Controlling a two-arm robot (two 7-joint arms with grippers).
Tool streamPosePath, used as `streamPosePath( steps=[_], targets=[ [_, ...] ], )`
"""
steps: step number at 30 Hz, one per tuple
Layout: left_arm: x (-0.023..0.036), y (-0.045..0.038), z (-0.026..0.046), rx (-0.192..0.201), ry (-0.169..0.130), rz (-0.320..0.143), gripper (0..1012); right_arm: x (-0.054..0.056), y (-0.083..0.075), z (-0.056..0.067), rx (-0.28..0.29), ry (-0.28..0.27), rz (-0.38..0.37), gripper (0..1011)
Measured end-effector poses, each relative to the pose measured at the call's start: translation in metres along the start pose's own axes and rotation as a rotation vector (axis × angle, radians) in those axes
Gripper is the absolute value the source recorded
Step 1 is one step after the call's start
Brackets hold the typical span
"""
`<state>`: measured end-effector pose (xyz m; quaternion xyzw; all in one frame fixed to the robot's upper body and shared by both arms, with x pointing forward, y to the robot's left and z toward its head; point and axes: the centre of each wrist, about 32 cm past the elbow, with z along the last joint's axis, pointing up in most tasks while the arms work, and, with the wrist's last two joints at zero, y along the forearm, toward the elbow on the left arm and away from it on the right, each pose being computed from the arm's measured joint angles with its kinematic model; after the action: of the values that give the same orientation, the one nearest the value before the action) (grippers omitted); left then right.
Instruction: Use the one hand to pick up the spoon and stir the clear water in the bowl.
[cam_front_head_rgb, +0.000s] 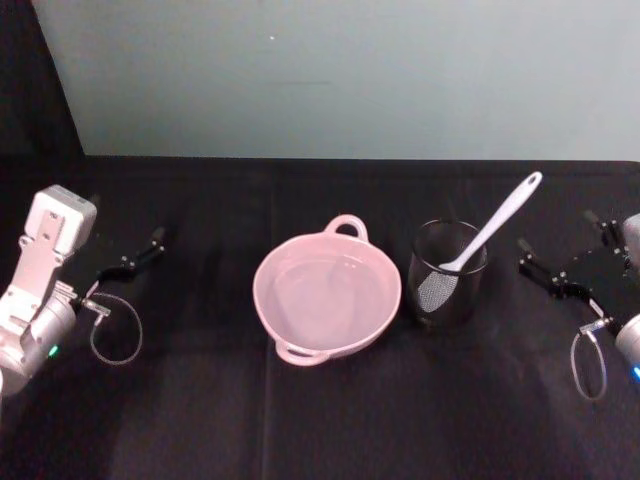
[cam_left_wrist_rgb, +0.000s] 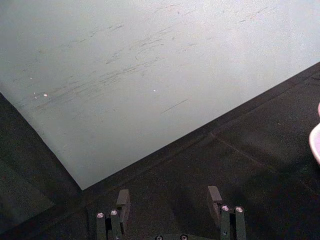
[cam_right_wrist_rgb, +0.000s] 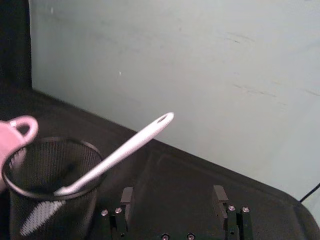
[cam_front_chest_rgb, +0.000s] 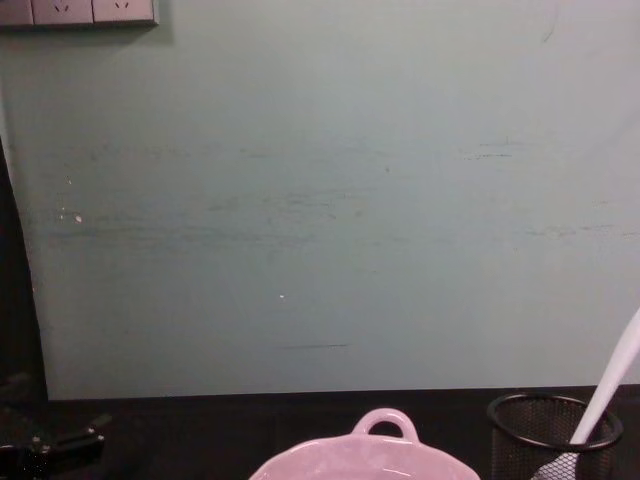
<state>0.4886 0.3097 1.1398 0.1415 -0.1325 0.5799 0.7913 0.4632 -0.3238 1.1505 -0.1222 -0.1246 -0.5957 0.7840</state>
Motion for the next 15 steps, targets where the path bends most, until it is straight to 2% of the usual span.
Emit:
streamPosePath(
  steps=[3, 4, 7, 8, 10, 11, 14, 15],
  targets=[
    [0.0000, 0.0000, 0.0000, 0.000, 0.000, 0.000, 1011, 0.002, -0.003, 0.006, 0.022, 0.080, 0.005, 1002],
    [0.0000, 0.0000, 0.0000, 0.000, 0.000, 0.000, 1011, 0.003, -0.004, 0.009, 0.032, 0.126, 0.009, 1002],
    [0.0000, 0.0000, 0.0000, 0.000, 0.000, 0.000, 1011, 0.005, -0.005, 0.014, 0.045, 0.196, 0.020, 1002],
    [0.0000, 0.0000, 0.0000, 0.000, 0.000, 0.000, 1011, 0.007, -0.006, 0.016, 0.051, 0.246, 0.029, 1002],
    [0.0000, 0.0000, 0.0000, 0.000, 0.000, 0.000, 1011, 0.008, -0.007, 0.019, 0.056, 0.301, 0.038, 1002],
    [0.0000, 0.0000, 0.0000, 0.000, 0.000, 0.000, 1011, 0.009, -0.007, 0.021, 0.059, 0.358, 0.052, 1002],
    [0.0000, 0.0000, 0.0000, 0.000, 0.000, 0.000, 1011, 0.012, -0.006, 0.022, 0.061, 0.445, 0.081, 1002],
    [0.0000, 0.0000, 0.0000, 0.000, 0.000, 0.000, 1011, 0.014, -0.005, 0.021, 0.063, 0.501, 0.101, 1002]
  ],
)
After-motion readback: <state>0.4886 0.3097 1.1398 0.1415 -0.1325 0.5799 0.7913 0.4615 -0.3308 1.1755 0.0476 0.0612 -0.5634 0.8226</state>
